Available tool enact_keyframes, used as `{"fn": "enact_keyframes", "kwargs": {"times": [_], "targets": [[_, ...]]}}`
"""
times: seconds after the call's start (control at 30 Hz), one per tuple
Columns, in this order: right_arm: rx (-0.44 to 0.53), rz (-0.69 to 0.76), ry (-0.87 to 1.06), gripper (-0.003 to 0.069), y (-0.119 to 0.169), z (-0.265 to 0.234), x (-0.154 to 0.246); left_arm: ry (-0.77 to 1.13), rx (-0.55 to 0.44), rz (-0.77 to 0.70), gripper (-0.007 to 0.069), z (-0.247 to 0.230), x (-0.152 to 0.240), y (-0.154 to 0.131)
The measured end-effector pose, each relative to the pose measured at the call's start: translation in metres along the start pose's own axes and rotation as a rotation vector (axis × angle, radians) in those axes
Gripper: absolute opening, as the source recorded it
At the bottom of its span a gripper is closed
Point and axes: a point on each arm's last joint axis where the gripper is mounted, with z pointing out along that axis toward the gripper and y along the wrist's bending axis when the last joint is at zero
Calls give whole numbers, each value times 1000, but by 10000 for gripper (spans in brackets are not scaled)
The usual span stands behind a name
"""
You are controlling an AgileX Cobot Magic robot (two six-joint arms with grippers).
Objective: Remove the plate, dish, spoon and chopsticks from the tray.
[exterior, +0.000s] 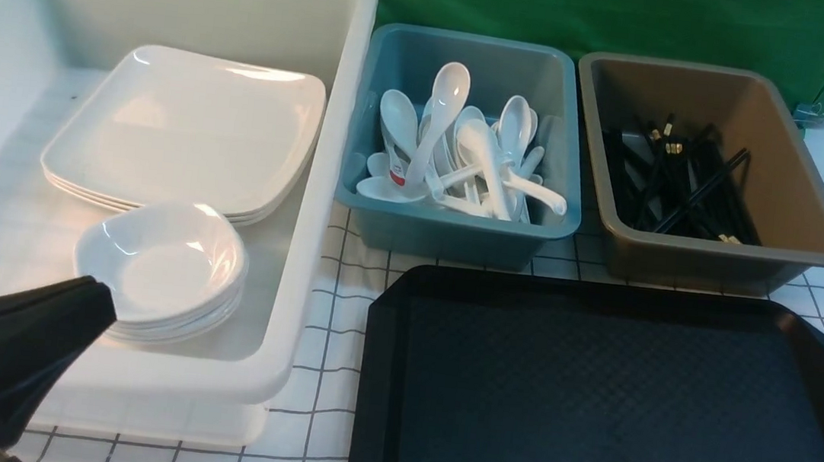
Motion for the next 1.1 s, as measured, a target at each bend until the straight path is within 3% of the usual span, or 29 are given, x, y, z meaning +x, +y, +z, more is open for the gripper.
{"fn": "enact_keyframes", "kwargs": {"times": [0.43, 0.67, 0.9, 1.1], "targets": [[0, 1, 0, 122, 0, 0, 0, 2, -7, 245, -2, 0, 0, 1], [0, 1, 0, 129, 0, 0, 0, 1, -20, 212, -1, -2, 8, 3], [0, 1, 0, 135, 0, 0, 0, -97, -278, 61, 1, -22, 50, 31], [0, 1, 0, 137, 0, 0, 0, -146, -476, 99, 1, -38, 63, 41]]}}
